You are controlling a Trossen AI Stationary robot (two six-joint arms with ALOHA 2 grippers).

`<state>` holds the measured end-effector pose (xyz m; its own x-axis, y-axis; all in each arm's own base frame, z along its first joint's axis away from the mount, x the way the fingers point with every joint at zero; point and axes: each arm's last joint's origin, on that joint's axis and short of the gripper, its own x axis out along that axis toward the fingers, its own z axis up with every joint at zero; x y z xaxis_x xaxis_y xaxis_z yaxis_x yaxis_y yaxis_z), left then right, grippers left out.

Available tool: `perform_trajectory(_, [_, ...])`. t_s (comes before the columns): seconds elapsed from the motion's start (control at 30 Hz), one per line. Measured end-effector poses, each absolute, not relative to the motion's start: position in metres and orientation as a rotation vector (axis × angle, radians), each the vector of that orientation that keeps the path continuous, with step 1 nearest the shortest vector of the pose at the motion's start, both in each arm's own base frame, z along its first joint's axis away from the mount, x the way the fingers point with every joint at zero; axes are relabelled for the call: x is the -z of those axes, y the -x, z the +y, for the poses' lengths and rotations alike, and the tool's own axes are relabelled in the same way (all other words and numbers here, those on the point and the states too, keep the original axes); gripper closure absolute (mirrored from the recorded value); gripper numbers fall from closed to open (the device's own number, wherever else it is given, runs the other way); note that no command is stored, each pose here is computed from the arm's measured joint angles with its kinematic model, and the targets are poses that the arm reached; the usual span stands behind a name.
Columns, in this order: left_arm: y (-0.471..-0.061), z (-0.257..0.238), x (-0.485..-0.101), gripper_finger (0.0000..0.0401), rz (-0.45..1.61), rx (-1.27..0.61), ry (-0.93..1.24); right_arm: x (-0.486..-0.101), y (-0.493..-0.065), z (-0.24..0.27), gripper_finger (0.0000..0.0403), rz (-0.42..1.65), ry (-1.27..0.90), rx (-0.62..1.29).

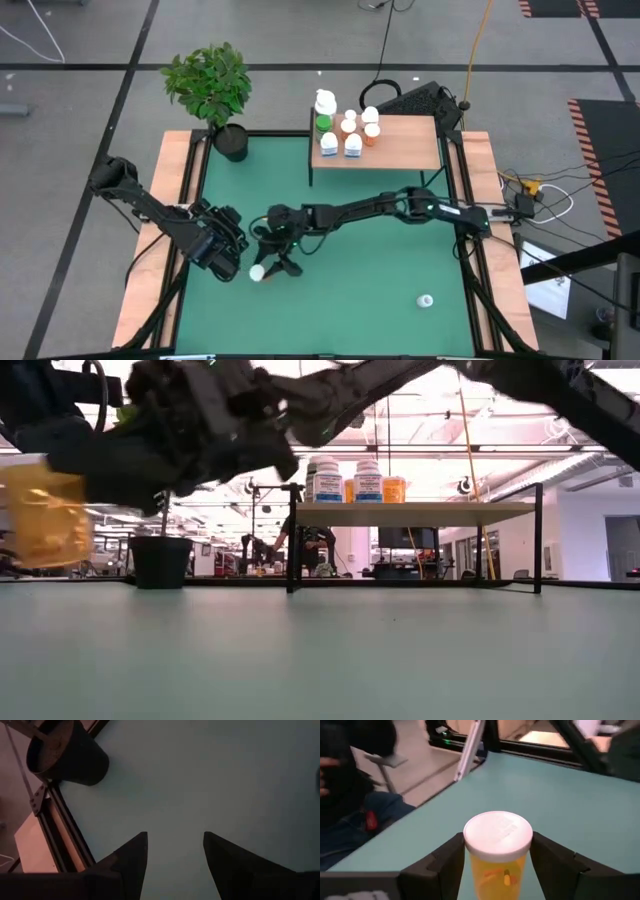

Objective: Pick and place medicine bottles onto shelf by color
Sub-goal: Put the orange medicine bottle on the shelf

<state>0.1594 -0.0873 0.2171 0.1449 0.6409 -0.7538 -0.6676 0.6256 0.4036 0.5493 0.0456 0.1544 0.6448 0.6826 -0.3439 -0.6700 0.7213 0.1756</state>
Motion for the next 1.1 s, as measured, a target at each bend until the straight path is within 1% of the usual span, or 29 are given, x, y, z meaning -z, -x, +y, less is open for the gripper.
perform_trajectory(0.13, [-0.158,-0.089,-0.217,0.0206,1.066,-0.933,0.028,-0.163,-0.516,0.049,0.02,0.405,0.026,-0.668])
perform_trajectory(0.3, [-0.158,-0.089,-0.217,0.0206,1.059,-0.933,0.023,-0.179,-0.451,0.043,0.02,0.357,0.071,-0.45])
perform_trajectory(0.4, [-0.161,-0.089,-0.217,0.0206,1.042,-0.915,-0.006,-0.194,-0.405,0.025,0.02,0.351,0.076,-0.26])
perform_trajectory(0.6, [-0.179,-0.079,-0.215,0.0206,1.021,-0.859,-0.049,-0.225,-0.311,-0.009,0.02,0.356,0.122,0.195])
perform_trajectory(0.67, [-0.189,-0.074,-0.215,0.0206,1.007,-0.828,-0.054,-0.228,-0.283,-0.02,0.02,0.345,0.155,0.374])
perform_trajectory(0.73, [-0.201,-0.069,-0.215,0.0206,0.981,-0.785,-0.047,-0.227,-0.26,-0.03,0.02,0.338,0.17,0.501])
perform_trajectory(0.93, [-0.237,-0.058,-0.221,0.0206,0.867,-0.623,-0.029,-0.223,-0.219,-0.057,0.02,0.266,0.11,0.651])
perform_trajectory(1.1, [-0.253,-0.055,-0.227,0.0206,0.801,-0.496,-0.015,-0.226,-0.207,-0.066,0.02,0.255,0.11,0.678])
